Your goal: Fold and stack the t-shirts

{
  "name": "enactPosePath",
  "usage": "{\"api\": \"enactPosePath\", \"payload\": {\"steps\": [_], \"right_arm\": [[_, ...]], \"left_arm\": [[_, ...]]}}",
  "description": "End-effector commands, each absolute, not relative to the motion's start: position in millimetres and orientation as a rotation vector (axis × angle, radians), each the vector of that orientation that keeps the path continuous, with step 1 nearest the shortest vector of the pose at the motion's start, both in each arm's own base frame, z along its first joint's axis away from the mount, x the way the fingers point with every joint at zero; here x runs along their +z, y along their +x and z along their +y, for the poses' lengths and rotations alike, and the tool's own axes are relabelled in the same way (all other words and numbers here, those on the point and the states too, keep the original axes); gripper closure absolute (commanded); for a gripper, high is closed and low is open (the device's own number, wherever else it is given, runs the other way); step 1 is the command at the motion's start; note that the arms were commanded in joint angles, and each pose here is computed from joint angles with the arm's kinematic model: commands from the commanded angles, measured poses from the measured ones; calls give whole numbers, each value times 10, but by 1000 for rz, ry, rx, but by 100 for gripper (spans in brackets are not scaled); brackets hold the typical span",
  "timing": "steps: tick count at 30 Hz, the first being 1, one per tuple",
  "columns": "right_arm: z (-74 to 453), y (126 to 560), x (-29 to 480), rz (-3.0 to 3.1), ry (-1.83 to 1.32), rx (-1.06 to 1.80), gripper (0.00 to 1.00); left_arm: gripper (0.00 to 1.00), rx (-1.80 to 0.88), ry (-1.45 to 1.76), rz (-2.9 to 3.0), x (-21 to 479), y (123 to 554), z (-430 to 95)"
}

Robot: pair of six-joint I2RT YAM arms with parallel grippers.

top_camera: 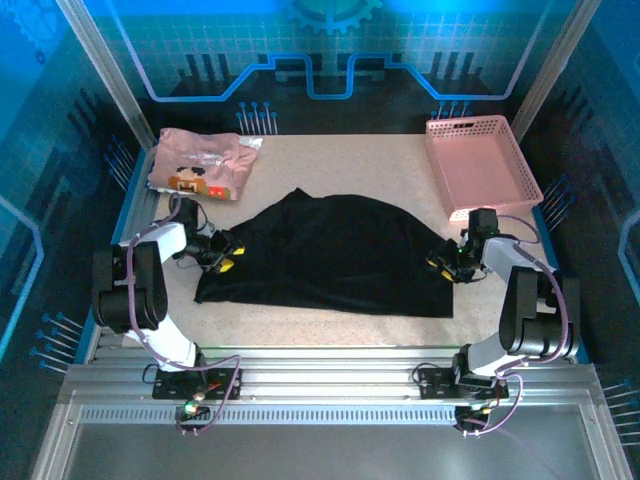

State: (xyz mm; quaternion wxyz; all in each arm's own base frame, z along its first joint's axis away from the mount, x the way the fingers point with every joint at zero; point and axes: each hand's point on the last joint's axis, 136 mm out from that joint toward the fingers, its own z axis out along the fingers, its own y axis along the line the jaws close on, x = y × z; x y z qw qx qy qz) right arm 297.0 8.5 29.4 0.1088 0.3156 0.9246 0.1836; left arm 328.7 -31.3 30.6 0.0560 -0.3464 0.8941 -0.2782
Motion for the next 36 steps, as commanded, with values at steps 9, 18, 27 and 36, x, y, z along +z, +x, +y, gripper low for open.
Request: {"api": "enactPosePath", "payload": {"steps": [9,18,27,36], "right_arm": [[177,2980,263,2780,863,563,73],[81,2811,580,2727,891,540,100],[39,2550,731,2694,935,581,100],[171,2886,558,2742,840,682,56]], "left_arm": [[54,-840,-1032,2714,275,3276,-288],[54,-809,-1054,2722,253,3229,-234],[54,-811,-1066,2718,223,3238,-197],[53,-887,-1031,2684,282,3318,-263]]}}
